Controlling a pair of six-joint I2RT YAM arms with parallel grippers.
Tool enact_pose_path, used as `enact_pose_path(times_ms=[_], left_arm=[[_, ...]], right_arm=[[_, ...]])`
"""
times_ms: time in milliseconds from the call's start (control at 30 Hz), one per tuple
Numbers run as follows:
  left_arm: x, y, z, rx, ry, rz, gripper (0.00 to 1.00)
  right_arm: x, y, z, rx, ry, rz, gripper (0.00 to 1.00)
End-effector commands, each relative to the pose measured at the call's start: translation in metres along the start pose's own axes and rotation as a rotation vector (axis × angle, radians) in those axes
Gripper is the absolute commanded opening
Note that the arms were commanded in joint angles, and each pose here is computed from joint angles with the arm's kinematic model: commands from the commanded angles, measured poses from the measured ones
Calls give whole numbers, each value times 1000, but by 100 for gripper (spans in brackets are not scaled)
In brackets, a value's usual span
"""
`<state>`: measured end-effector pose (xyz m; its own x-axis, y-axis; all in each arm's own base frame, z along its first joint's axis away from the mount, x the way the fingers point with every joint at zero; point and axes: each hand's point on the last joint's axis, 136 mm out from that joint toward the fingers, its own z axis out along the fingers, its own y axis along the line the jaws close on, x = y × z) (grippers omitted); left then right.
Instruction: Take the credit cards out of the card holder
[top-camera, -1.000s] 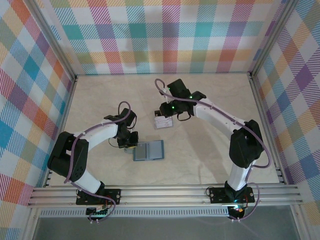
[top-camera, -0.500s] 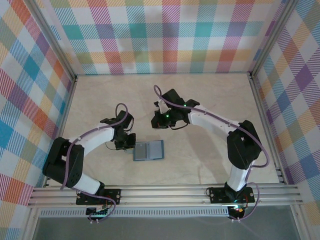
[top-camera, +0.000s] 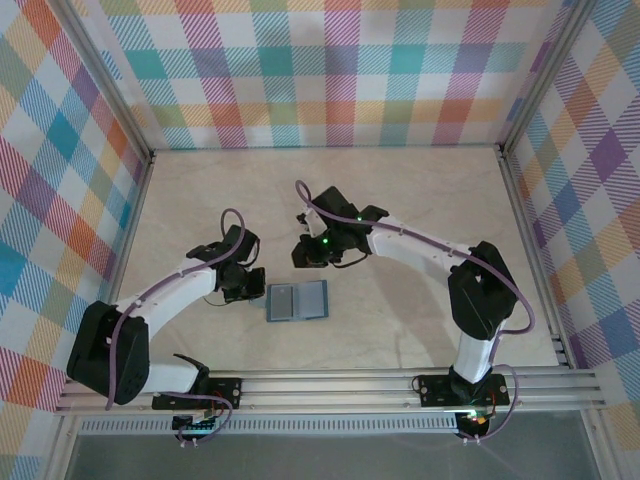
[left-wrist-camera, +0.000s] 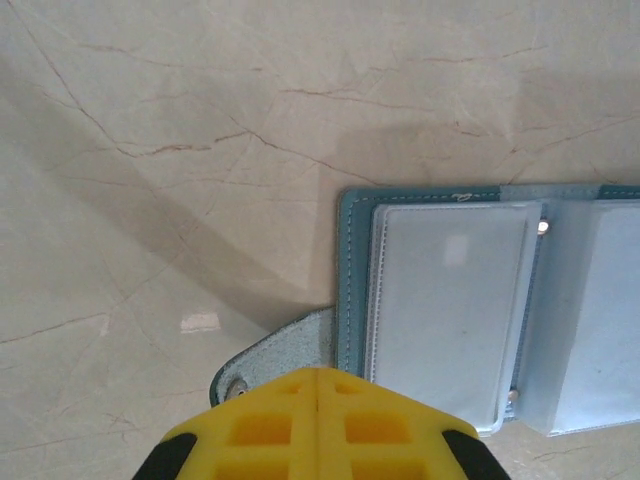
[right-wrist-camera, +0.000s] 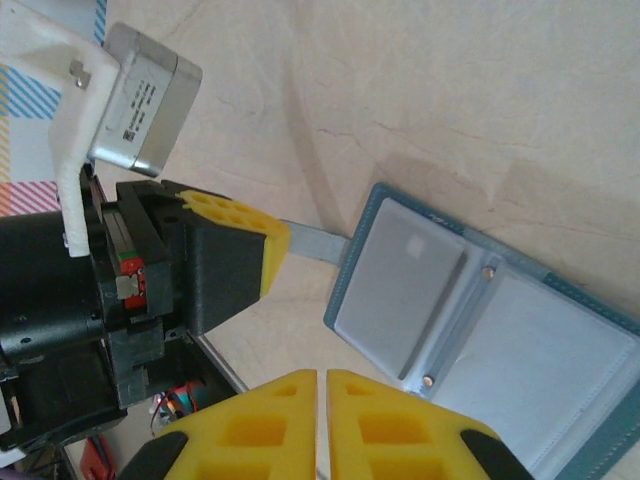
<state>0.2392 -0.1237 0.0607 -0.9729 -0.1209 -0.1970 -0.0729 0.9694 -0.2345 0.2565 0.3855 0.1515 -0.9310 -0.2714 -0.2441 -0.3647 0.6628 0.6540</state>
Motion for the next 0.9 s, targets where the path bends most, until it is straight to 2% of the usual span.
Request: enact_pose_path(times_ms=[0,400,733,867], left_arm=[[-2,9,-6,-37,-8,-8,5],[-10,-8,5,27,17,-22,1],[-8,-19,23,59,119,-49,0],[-5,-20,23,72,127,-54,0]], right_arm=[[-6,14,-2,-44,-20,-6,13],[1,11,19,-75,17,23,13],[7,-1,39,-63,59,76,13],[6,-2,44,-72,66,101,13]])
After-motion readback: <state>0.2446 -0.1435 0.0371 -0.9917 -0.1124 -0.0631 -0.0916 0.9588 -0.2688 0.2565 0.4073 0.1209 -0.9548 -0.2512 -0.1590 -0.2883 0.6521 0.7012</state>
